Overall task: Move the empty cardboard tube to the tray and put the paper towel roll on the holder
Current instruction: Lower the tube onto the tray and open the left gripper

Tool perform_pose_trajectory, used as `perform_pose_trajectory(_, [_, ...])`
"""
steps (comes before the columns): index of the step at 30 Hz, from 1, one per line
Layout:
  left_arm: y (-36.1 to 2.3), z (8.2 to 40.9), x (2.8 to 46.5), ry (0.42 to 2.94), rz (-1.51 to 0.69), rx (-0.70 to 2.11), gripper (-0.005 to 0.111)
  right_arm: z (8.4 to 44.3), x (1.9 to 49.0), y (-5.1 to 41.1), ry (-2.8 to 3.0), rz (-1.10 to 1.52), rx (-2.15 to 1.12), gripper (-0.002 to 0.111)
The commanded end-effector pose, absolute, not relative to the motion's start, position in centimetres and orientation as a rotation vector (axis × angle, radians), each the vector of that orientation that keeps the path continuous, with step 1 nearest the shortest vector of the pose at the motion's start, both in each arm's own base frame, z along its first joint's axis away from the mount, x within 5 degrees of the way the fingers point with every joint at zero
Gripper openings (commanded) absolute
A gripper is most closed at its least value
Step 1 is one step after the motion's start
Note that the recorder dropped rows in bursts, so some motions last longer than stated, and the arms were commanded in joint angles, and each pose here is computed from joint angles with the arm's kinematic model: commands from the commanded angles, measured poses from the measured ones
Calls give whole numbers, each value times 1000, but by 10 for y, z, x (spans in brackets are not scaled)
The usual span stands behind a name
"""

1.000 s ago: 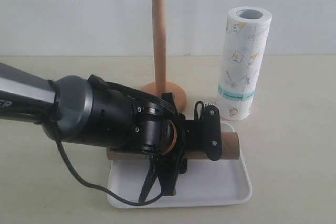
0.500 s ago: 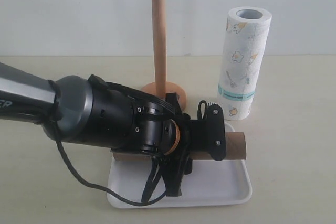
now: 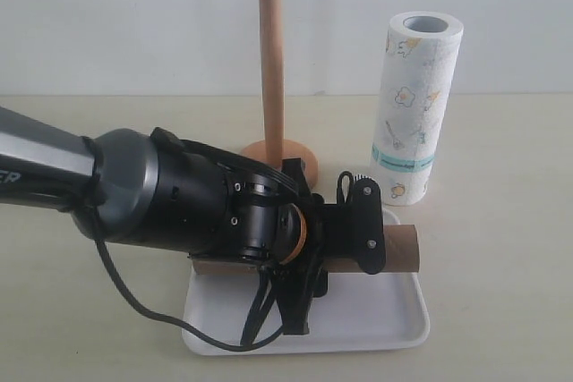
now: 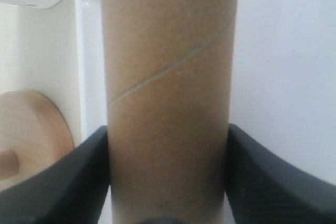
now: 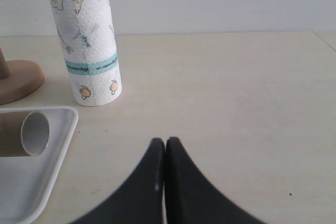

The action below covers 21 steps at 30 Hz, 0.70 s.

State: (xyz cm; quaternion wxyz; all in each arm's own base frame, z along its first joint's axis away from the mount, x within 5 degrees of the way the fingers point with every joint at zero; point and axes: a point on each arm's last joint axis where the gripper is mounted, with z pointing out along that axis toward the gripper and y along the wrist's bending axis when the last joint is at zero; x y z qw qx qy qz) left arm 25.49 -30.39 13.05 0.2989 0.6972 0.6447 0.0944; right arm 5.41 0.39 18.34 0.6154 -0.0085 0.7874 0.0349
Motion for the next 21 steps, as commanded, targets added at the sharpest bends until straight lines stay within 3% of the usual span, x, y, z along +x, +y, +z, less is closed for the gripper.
perform_pose_trajectory(1, [-306,132,254,1728,245,1834,49,185,54,4,1792,75,-20,0])
perform_pose_trajectory(6, [-305,132,255,1742,256,1833,62,185,54,4,1792,75,-20,0])
perform_pose_trajectory(21, [-303,132,255,1750,270,1833,62,185,54,4,1792,75,-20,0])
